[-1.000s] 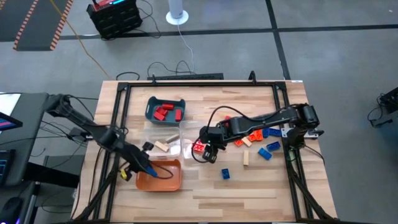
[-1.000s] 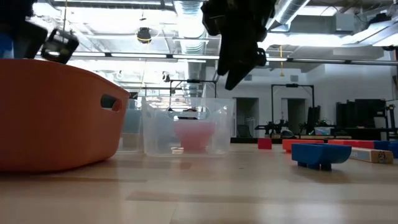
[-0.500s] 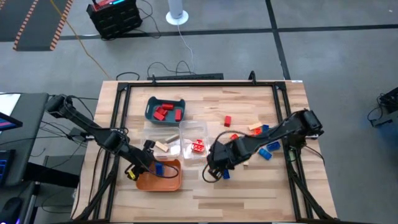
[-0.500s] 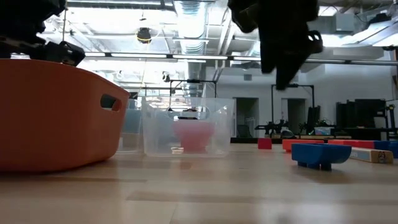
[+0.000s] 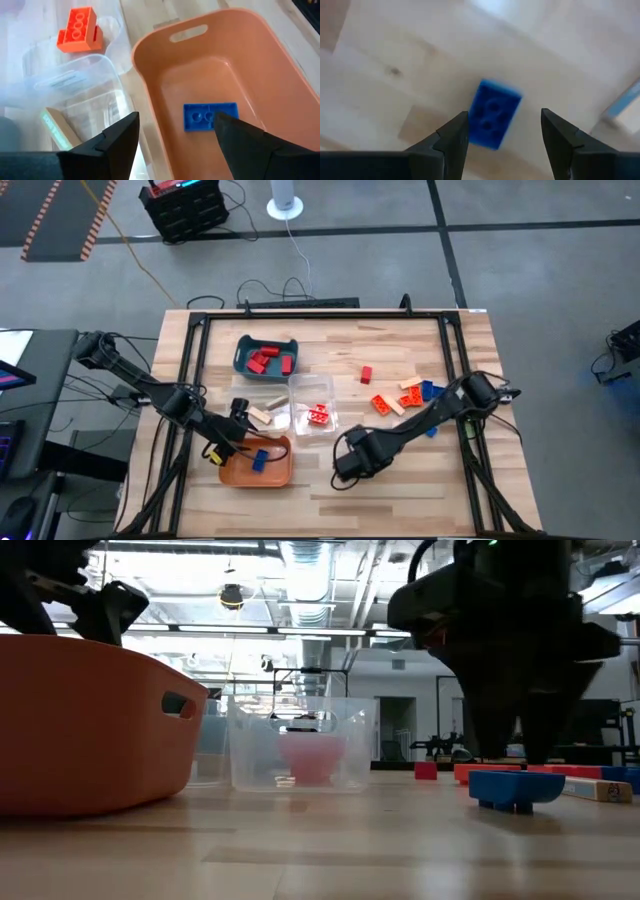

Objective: Sort blocks
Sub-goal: Put the blue game piece into the orange bin

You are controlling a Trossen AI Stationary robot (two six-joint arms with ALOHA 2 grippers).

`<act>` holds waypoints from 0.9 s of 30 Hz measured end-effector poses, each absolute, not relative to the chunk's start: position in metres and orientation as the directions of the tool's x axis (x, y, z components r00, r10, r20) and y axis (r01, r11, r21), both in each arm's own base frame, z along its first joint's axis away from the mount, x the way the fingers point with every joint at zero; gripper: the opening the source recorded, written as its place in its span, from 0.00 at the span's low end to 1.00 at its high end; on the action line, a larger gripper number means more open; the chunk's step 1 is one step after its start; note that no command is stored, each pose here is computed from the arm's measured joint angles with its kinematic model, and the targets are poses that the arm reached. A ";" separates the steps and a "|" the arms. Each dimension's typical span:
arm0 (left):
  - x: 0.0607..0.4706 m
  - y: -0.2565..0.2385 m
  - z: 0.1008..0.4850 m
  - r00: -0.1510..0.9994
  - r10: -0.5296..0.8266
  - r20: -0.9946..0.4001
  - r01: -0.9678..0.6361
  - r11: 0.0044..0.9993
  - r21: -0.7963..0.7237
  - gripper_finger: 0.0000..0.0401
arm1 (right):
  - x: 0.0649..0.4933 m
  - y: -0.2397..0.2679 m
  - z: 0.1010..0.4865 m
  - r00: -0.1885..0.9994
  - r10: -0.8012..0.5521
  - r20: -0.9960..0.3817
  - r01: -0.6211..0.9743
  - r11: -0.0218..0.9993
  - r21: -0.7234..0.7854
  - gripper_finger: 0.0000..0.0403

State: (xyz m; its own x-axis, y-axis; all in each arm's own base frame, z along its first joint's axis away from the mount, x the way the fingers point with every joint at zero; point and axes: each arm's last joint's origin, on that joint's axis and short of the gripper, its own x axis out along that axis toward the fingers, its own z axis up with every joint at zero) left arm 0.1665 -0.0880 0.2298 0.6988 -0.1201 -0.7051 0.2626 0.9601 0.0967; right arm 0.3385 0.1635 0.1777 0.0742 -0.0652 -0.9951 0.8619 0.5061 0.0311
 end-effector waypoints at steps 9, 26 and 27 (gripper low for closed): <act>0.165 -0.087 0.229 0.687 -0.114 -0.718 0.256 0.962 0.092 0.62 | 0.351 0.175 0.166 0.076 -0.090 -0.993 0.864 0.504 0.020 0.54; 0.162 -0.086 0.225 0.650 -0.102 -0.753 0.256 0.963 0.090 0.62 | 0.361 0.158 0.151 0.047 -0.129 -0.991 0.809 0.587 -0.038 0.38; 0.162 -0.086 0.225 0.650 -0.104 -0.753 0.262 0.960 0.094 0.62 | 0.361 0.158 0.151 0.047 -0.128 -0.991 0.803 0.594 -0.039 0.34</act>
State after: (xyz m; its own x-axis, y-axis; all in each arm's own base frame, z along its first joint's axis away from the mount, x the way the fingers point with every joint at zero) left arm 0.1618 -0.0862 0.2251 0.6501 -0.1039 -0.7527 0.2621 0.9605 0.0938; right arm 0.3613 0.1582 0.1506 0.0469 -0.1284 -0.9906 0.8032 0.5944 -0.0390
